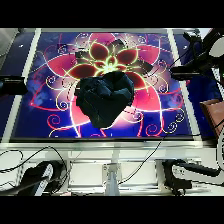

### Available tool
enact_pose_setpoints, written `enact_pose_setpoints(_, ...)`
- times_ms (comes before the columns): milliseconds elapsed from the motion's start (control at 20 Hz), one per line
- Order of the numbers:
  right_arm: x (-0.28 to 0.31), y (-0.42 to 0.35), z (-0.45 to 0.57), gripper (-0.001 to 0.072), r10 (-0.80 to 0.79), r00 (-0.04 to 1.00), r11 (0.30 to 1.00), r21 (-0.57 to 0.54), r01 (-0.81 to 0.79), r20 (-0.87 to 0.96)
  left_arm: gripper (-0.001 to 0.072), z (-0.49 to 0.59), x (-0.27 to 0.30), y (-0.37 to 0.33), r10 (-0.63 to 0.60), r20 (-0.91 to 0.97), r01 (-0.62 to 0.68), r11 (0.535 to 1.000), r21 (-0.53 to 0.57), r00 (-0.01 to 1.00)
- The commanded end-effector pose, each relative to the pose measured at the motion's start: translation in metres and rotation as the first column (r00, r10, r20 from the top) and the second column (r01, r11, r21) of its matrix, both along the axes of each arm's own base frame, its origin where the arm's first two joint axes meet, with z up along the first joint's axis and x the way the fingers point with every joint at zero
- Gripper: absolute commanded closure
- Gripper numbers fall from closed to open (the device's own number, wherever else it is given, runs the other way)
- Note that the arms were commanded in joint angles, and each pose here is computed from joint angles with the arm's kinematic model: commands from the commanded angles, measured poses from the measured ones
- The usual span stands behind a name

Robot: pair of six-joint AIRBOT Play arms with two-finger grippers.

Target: Fold the clothes and pants, and hang the long-sleeved shirts on hangers.

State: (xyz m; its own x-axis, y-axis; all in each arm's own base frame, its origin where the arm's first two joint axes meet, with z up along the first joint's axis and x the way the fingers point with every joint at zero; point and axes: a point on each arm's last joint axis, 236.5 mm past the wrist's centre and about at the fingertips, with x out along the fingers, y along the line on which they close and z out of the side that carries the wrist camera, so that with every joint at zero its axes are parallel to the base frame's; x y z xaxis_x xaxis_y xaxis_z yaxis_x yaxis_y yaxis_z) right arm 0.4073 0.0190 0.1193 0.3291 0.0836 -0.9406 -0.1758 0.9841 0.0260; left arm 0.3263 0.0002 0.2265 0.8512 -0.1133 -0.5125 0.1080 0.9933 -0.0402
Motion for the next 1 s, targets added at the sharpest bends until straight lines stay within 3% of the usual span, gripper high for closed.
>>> enact_pose_setpoints(0,0.000,0.001,0.000,0.0661,0.001,1.000,1.000,0.000,-0.001,0.001,0.0688,0.000,0.000,0.000,0.001,0.000,-0.001,1.000,0.000,1.000)
enact_pose_setpoints(500,0.000,0.001,0.000,0.0660,0.001,1.000,1.000,0.000,-0.001,0.001,0.0688,0.001,0.001,0.001,0.001,0.005,-0.001,1.000,0.003,1.000)
enact_pose_setpoints(700,0.000,0.004,0.001,0.0660,0.004,1.000,1.000,0.015,-0.004,0.001,0.0688,0.034,0.018,0.013,0.049,0.162,-0.052,0.999,0.014,0.986)
enact_pose_setpoints(850,0.010,0.055,0.015,0.0660,0.027,0.998,0.971,0.236,-0.039,0.053,0.0688,0.035,0.018,0.013,0.051,0.166,-0.054,0.998,0.014,0.985)
enact_pose_setpoints(950,0.000,0.111,0.035,0.0660,0.138,0.987,0.895,0.416,-0.160,0.082,0.0688,0.036,0.019,0.014,0.053,0.173,-0.056,0.998,0.013,0.984)
